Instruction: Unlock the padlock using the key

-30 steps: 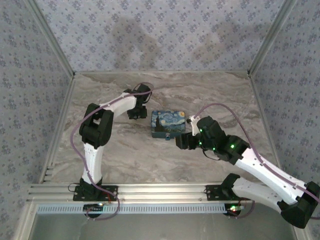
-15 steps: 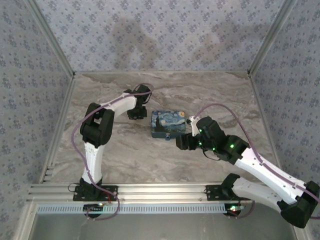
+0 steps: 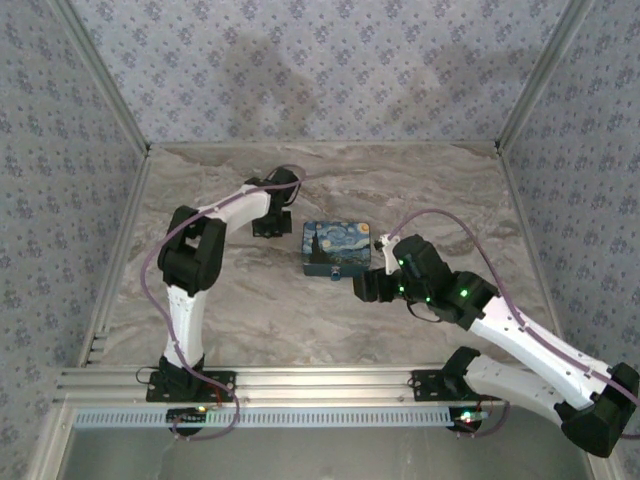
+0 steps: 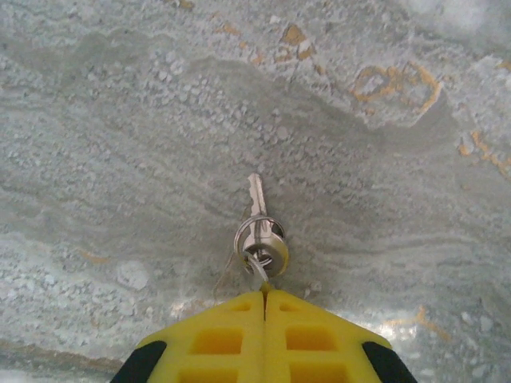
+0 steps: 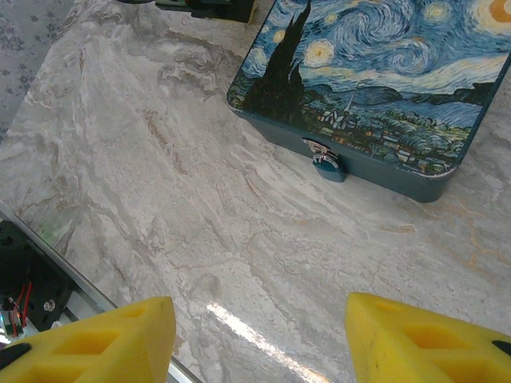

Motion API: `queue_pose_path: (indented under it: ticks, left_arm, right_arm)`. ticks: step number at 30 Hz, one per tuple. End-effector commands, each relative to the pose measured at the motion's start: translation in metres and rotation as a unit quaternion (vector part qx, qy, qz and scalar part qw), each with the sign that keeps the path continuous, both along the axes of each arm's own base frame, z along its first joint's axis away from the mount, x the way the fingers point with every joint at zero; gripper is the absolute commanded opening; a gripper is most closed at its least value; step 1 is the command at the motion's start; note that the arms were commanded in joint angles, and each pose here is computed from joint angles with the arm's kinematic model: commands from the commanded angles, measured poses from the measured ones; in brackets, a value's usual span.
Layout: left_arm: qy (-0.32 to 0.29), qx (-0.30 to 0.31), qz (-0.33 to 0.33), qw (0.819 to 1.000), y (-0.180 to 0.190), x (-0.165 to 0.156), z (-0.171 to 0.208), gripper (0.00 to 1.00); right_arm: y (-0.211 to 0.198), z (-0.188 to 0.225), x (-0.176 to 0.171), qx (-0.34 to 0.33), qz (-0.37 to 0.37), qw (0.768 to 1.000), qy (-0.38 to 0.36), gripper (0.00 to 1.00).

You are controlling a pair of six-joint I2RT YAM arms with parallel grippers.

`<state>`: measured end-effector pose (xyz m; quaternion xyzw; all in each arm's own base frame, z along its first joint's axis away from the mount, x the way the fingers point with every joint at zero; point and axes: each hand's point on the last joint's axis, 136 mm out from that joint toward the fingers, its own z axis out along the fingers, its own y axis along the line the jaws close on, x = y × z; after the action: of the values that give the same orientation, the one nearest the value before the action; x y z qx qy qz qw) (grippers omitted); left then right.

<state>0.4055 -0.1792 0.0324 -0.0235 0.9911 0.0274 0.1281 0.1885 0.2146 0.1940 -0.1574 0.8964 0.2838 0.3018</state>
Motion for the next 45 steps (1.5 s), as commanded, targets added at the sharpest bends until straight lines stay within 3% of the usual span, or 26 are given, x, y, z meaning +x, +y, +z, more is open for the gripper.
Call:
queue_pose_path:
  ticks: [1, 7, 13, 24, 30, 35, 45]
  left_arm:
    - [-0.005, -0.03, -0.022, 0.999, -0.001, -0.014, 0.036, 0.0]
    - [-0.014, -0.11, -0.084, 0.99, -0.03, -0.04, 0.092, 0.0]
    - [-0.013, -0.188, -0.179, 0.966, -0.076, -0.079, 0.147, 0.0]
    - [-0.033, -0.347, -0.318, 0.882, -0.15, -0.147, 0.242, 0.0]
    - [-0.028, -0.389, -0.362, 0.847, -0.162, -0.173, 0.267, 0.0]
    - [-0.019, -0.418, -0.392, 0.82, -0.172, -0.19, 0.279, 0.0]
    - [-0.013, -0.443, -0.416, 0.794, -0.183, -0.208, 0.292, 0.0]
  right_arm:
    - [-0.005, -0.004, 0.0, 0.007, -0.013, 1.0, 0.01, 0.6]
    - [-0.01, 0.003, 0.007, 0.025, -0.035, 0.999, 0.004, 0.6]
    - [-0.017, 0.027, 0.018, 0.045, -0.05, 0.997, -0.028, 0.6]
    - [-0.017, 0.071, 0.025, 0.165, -0.024, 0.986, -0.006, 0.64]
    - [-0.028, 0.089, 0.027, 0.226, -0.014, 0.974, -0.028, 0.59]
    - [-0.032, 0.104, 0.032, 0.267, 0.003, 0.963, -0.043, 0.46]
    - [-0.02, 0.124, 0.044, 0.314, 0.046, 0.947, -0.052, 0.36]
